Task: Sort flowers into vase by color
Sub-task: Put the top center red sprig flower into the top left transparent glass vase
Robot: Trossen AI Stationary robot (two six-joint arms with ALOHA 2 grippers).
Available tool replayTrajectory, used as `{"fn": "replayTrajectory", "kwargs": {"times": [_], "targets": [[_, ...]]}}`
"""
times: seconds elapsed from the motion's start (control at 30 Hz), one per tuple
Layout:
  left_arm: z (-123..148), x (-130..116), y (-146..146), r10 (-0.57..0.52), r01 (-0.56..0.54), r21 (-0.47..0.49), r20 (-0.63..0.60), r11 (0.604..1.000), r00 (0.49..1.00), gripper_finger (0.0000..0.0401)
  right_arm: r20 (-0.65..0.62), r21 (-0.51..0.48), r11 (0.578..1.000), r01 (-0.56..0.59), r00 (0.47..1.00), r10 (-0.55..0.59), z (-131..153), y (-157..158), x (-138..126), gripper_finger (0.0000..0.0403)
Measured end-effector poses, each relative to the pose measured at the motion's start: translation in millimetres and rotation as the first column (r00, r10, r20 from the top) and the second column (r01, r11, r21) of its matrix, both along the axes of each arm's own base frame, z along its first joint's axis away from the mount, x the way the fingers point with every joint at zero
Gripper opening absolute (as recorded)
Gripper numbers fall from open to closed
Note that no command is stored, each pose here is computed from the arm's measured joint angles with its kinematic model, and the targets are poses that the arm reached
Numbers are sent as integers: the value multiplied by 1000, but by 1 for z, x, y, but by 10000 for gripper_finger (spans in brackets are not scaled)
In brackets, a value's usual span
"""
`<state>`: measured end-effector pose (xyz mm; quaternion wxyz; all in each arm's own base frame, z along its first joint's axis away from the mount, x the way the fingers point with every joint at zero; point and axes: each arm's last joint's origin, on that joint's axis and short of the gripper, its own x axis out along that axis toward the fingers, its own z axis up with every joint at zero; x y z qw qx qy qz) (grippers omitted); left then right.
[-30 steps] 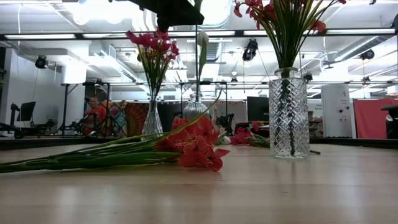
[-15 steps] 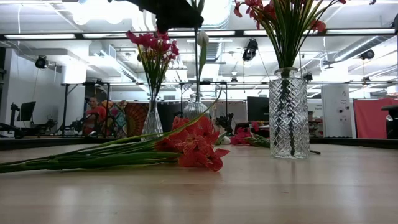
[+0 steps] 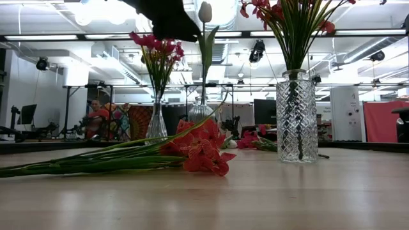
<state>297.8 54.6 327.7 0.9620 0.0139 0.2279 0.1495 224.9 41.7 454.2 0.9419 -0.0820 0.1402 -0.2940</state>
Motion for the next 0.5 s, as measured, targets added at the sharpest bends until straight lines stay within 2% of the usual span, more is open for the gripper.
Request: {"fn": "replayTrajectory", "kwargs": {"times": [0.27, 0.5], "targets": [[10, -20, -6, 26, -32, -79, -75, 996, 997, 192, 22, 25, 999, 24, 999, -25, 0, 0, 0, 206], [12, -29, -29, -36, 24, -114, -108, 993, 994, 192, 38, 5, 994, 113, 993, -113, 0, -3, -2, 206]]}}
